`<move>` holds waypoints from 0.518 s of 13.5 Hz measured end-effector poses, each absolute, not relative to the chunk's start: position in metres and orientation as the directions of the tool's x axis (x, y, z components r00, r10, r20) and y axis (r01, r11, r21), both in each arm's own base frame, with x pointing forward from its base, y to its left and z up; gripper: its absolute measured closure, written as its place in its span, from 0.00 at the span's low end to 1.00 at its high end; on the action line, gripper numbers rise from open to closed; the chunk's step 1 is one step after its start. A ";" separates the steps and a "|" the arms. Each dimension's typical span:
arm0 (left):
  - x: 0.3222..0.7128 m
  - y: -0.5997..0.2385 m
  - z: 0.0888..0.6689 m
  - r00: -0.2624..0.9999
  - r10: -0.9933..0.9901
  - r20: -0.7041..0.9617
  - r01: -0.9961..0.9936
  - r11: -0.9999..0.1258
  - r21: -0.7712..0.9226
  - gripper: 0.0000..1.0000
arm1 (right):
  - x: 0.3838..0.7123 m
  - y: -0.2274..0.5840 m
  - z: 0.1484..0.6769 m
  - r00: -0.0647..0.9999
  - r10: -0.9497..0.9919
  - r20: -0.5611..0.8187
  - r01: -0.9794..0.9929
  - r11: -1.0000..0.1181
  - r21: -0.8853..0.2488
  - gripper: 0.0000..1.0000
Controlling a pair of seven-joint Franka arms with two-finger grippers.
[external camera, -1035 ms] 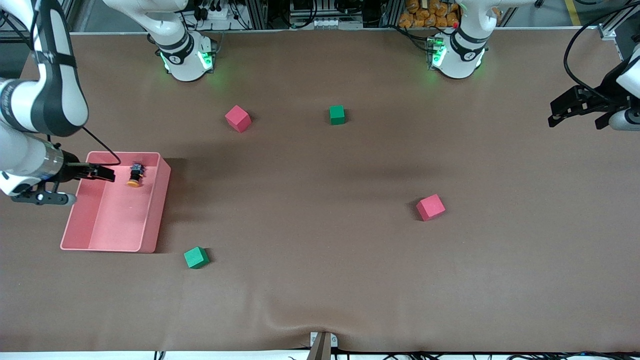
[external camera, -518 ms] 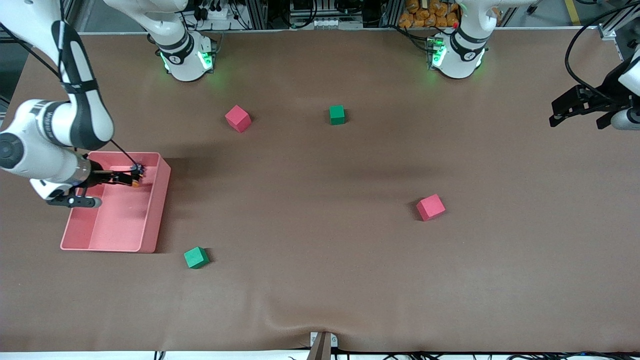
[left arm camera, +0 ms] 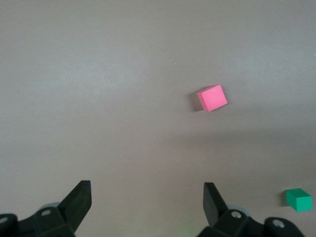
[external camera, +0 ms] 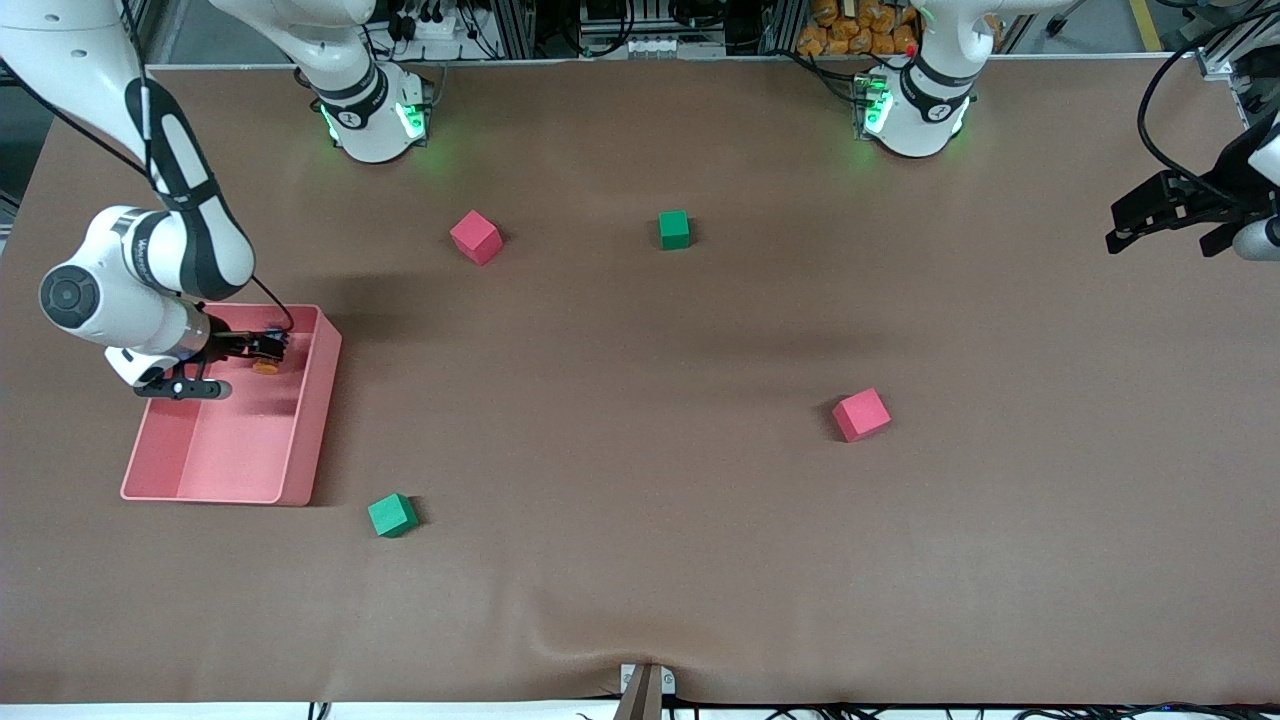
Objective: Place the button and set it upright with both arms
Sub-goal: 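Close the right gripper around the black body of the button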
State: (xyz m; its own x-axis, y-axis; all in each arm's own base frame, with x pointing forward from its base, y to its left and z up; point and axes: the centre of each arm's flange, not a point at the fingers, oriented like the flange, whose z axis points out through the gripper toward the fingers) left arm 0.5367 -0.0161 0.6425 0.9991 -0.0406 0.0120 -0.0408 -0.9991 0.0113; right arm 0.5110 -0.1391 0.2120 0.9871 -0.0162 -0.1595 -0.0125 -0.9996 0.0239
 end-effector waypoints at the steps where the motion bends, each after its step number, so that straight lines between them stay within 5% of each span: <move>1: 0.537 -0.016 0.643 0.999 -0.041 0.012 -0.041 -0.999 0.011 0.00 | 0.508 -0.147 0.210 0.986 -0.008 -0.164 -0.005 -1.000 0.020 0.00; 7: 0.537 -0.017 0.642 0.999 -0.041 0.011 -0.042 -0.999 0.011 0.00 | 0.496 -0.150 0.200 0.984 0.020 -0.177 0.021 -1.000 0.006 0.00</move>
